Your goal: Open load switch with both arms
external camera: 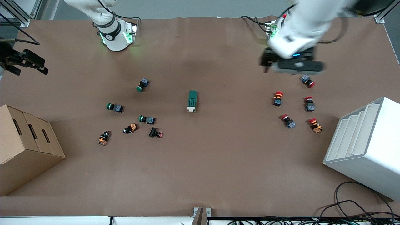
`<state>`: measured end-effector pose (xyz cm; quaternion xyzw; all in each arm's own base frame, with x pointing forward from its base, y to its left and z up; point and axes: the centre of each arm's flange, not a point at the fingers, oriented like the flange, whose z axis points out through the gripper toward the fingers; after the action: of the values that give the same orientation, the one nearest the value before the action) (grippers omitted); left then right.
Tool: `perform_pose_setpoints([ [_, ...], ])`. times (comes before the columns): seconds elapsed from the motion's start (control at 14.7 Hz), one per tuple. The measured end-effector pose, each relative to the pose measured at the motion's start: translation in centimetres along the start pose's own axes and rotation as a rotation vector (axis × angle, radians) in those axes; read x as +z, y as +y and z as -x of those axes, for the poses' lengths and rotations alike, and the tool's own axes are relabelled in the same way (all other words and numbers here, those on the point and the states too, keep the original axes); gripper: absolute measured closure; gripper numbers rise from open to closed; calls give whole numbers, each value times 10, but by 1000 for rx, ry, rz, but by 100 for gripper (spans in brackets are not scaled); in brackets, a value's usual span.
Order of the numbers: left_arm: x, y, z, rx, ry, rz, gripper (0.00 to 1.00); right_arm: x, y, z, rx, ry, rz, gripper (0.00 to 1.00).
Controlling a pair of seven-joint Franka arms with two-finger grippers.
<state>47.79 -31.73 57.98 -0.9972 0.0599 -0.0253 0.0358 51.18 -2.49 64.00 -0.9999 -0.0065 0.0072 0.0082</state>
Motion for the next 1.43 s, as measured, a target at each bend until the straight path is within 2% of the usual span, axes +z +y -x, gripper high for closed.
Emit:
perform_pose_setpoints([
  [0.2, 59, 92, 36, -23, 67, -73, 0, 0, 0, 0, 0, 2, 0, 0],
  [0.48, 141, 190, 90, -118, 180, -173, 0, 0, 0, 0, 0, 3, 0, 0],
  [0.75, 235, 270, 143, -227, 353, -166, 0, -10, 1, 0, 3, 25, 1, 0],
  [1.02, 310, 307, 176, -284, 526, -111, 0, -13, 9, 1, 16, 28, 1, 0],
  [1.16, 337, 317, 188, -273, 600, -79, 0, 0, 10, -6, 19, 1, 0, 0],
  [1.36, 363, 326, 201, -249, 682, -33, 0, 46, 10, -31, 27, -83, 4, 0],
  [1.43, 368, 328, 203, -247, 706, -15, 0, 59, 6, -38, 64, -106, 6, 0],
])
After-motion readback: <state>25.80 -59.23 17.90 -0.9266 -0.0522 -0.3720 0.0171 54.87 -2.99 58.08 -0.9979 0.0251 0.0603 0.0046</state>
